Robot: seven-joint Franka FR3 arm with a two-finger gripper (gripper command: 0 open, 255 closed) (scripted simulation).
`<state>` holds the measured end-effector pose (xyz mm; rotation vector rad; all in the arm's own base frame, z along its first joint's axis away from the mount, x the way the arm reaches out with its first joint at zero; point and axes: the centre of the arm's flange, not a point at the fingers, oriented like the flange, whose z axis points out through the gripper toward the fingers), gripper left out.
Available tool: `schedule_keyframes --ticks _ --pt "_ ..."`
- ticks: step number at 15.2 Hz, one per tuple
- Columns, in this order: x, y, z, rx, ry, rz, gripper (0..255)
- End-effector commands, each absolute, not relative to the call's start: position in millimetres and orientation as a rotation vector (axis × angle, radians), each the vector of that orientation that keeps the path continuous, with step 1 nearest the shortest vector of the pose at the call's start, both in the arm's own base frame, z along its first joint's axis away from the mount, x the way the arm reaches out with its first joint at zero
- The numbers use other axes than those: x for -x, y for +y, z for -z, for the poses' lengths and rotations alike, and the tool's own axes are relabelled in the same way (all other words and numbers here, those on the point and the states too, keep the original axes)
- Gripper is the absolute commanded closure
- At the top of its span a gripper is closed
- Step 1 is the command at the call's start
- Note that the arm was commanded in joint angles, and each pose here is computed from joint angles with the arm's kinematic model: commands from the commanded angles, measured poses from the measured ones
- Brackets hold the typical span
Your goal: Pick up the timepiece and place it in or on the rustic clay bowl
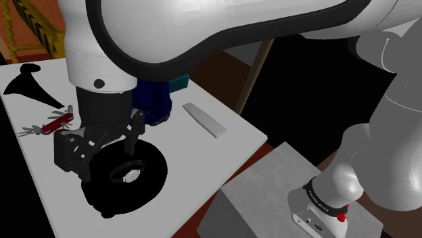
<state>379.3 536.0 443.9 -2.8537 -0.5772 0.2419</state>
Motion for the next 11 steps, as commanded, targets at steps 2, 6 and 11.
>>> schedule_keyframes --ticks 2,6,11 --pt "-386.5 530.6 -476.3 2.854 -0.577 -0.242 0" --pt "-388.6 528.7 -486.3 2.854 -0.577 -0.242 0" --pt "-388.7 528.7 -486.3 2.854 -0.577 -0.242 0"
